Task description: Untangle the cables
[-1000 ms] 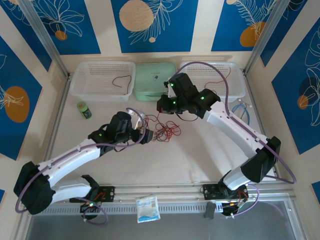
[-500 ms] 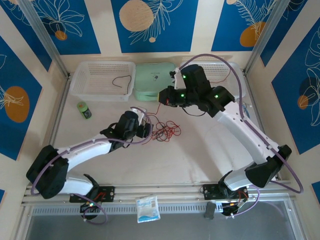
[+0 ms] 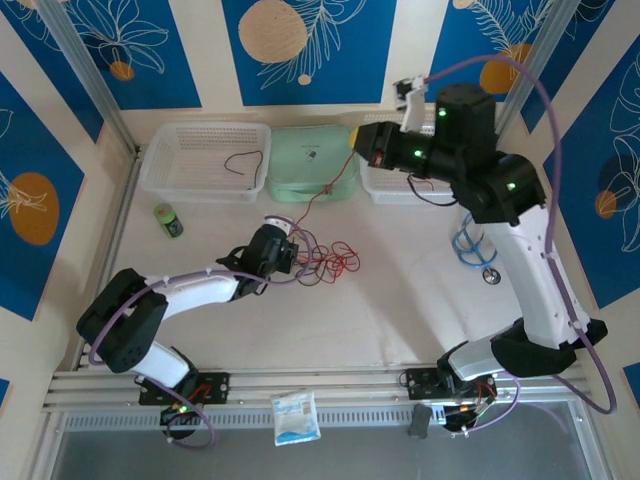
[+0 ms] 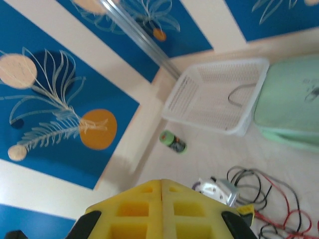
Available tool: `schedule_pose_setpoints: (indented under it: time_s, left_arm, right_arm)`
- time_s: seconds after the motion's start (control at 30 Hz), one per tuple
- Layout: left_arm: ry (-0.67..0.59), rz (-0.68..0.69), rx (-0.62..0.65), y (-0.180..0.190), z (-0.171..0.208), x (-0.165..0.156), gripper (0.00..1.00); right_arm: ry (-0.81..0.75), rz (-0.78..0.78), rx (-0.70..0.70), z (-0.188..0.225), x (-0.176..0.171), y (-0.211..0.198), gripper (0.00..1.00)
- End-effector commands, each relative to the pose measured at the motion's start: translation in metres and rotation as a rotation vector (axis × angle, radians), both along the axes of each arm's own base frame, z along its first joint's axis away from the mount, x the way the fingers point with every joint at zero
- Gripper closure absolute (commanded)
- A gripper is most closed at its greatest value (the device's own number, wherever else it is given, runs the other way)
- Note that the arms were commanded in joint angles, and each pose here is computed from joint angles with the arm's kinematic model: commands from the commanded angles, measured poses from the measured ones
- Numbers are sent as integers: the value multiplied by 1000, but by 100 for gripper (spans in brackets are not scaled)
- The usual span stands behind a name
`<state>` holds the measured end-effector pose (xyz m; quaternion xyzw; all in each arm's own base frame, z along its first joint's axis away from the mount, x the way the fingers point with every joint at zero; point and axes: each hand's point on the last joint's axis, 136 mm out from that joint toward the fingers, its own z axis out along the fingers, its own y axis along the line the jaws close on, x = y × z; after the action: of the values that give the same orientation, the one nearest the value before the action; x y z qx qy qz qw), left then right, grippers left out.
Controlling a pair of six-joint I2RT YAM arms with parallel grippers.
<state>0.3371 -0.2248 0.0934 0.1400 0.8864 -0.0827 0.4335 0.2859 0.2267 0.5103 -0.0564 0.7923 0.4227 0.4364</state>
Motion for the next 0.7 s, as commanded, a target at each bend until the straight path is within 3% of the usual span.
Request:
schedule_pose_setpoints:
  time_s: [0.0, 0.37, 0.67]
  left_arm:
    - [20, 38, 25, 10, -15, -4, 60]
    - [44, 72, 48, 27, -29, -17, 62]
    - [74, 92, 66, 31, -41, -19, 64]
  right_arm:
    - [-108, -67, -4, 32, 4, -21, 100]
    - [-281, -265, 47, 97, 48, -71, 100]
    - [-362, -382, 191, 137, 77, -116, 100]
